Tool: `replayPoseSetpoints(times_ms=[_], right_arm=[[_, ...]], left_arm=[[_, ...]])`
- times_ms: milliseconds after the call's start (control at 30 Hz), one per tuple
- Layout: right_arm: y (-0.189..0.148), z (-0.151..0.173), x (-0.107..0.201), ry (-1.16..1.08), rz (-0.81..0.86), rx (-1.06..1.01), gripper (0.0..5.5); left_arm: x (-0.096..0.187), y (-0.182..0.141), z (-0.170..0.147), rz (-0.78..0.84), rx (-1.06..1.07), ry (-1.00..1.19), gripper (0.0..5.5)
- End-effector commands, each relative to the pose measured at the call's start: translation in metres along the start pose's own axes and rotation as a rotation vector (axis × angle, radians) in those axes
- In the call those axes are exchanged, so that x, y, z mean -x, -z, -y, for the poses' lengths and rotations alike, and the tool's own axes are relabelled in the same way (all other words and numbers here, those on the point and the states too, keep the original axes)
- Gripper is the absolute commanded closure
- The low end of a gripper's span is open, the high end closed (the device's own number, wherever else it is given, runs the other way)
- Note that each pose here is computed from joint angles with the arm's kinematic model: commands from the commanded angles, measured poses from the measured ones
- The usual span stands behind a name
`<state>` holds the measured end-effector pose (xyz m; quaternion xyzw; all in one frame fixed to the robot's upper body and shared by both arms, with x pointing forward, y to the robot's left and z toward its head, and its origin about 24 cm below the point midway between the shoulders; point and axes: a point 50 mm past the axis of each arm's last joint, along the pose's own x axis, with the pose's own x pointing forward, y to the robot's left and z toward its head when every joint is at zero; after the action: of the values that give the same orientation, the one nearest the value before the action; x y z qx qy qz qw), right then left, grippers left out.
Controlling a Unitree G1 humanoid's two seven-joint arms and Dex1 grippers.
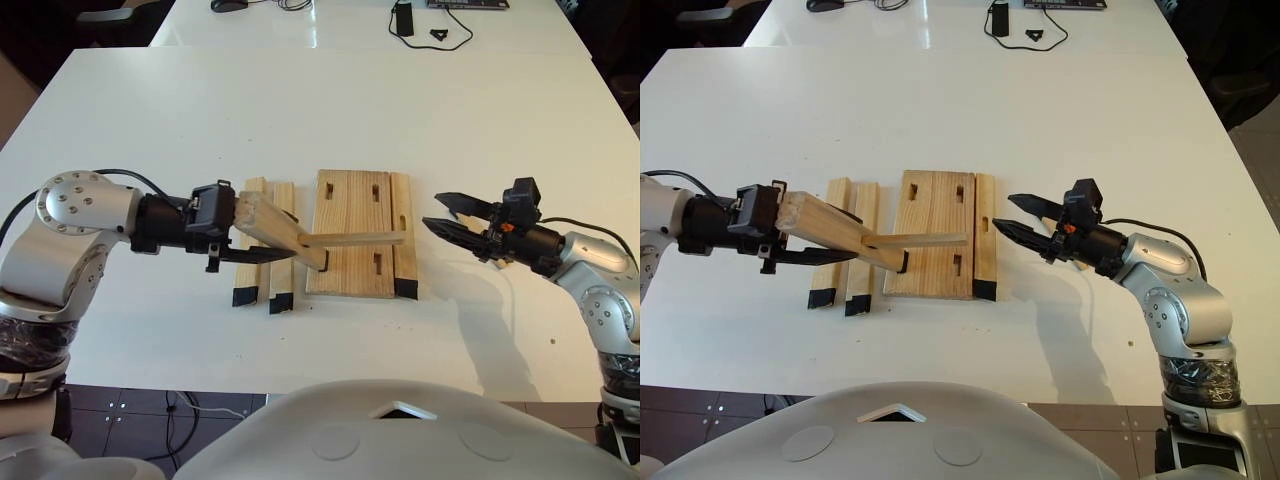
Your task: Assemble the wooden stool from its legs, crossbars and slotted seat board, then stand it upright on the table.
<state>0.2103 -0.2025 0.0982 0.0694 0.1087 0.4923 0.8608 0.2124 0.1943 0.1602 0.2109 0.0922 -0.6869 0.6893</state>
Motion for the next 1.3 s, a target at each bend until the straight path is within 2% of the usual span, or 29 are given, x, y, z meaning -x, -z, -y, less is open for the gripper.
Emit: replayPoseSetpoints(times_ms=[33,333,567,667,867,967,1067,1167,1300], right_arm=[[0.002,-0.002,-0.003,0.001,-0.002,0.01,2.55],[0.008,-0.004,-0.005,0.006,0.0,0.001,2.55],[0.008,-0.004,-0.003,0.012,-0.007,0.006,2.55],[0.008,-0.004,-0.003,0.015,-0.009,0.009,2.55],[0.008,-0.004,-0.002,0.021,-0.009,0.017,2.55],[0.008,-0.005,0.0,0.029,-0.006,0.021,2.55],[0.012,-0.009,0.008,0.061,-0.006,0.017,2.55],[0.015,-0.013,0.013,0.089,-0.01,0.015,2.55],[0.016,-0.016,0.016,0.11,-0.004,0.009,2.55]], left_arm=[[-0.01,0.036,0.014,-0.112,0.184,0.074,3.47],[-0.017,0.064,0.015,-0.146,0.299,0.069,3.47],[-0.017,0.05,0.004,-0.11,0.295,-0.041,3.47],[-0.016,0.043,0.003,-0.1,0.281,-0.071,2.9],[0.002,0.031,0.005,-0.093,0.264,-0.139,2.86],[0.017,0.027,0.014,-0.12,0.276,-0.194,2.86],[0.027,0.037,0.035,-0.218,0.351,-0.265,2.86],[0.023,0.046,0.051,-0.268,0.483,-0.371,2.86],[0.007,0.054,0.058,-0.249,0.646,-0.581,2.86]])
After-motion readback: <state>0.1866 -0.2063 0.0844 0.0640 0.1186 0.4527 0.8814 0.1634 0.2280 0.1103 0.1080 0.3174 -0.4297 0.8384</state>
